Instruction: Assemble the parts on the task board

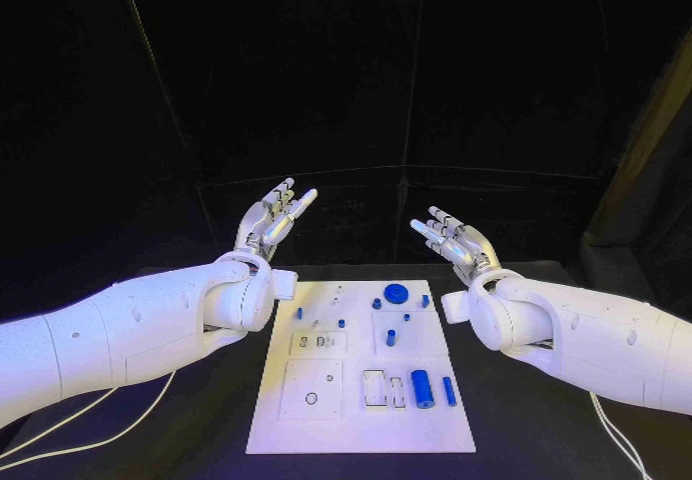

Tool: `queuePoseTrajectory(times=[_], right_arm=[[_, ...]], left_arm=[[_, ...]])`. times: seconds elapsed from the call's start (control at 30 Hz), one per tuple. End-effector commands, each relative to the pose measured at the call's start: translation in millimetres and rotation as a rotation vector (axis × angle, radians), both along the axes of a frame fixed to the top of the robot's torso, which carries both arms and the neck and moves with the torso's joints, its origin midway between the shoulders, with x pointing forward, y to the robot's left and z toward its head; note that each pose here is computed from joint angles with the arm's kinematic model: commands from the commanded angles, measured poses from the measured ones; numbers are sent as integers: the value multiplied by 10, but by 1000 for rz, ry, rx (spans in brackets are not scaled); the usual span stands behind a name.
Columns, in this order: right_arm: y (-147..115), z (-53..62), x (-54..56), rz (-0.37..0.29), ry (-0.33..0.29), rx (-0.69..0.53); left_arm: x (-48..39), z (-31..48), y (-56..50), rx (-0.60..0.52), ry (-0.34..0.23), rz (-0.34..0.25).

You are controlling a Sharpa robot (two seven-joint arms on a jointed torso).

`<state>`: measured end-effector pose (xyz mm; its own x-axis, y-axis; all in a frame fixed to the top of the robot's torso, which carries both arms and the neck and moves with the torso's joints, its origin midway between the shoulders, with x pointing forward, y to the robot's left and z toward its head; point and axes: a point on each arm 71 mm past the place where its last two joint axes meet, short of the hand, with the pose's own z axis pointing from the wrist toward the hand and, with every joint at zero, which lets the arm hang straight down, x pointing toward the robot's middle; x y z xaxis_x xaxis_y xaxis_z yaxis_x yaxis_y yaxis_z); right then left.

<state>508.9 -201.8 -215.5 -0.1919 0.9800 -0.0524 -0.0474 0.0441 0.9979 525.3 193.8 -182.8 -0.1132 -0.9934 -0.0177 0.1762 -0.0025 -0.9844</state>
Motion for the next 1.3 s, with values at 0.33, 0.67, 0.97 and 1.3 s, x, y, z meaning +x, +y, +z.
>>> queuePoseTrajectory(times=[0.33, 0.67, 0.97, 1.3], right_arm=[[-142, 85, 142, 142, -156, -271], [-197, 250, 187, 193, -299, -557], [-64, 396, 218, 280, -446, -938], [155, 423, 208, 327, -523, -1238]], left_arm=[[19, 46, 189, -60, -59, -51], [-35, 58, 284, -1, -68, -121], [-289, 109, 263, 37, -39, -239], [-610, 215, 206, 6, -14, -320]])
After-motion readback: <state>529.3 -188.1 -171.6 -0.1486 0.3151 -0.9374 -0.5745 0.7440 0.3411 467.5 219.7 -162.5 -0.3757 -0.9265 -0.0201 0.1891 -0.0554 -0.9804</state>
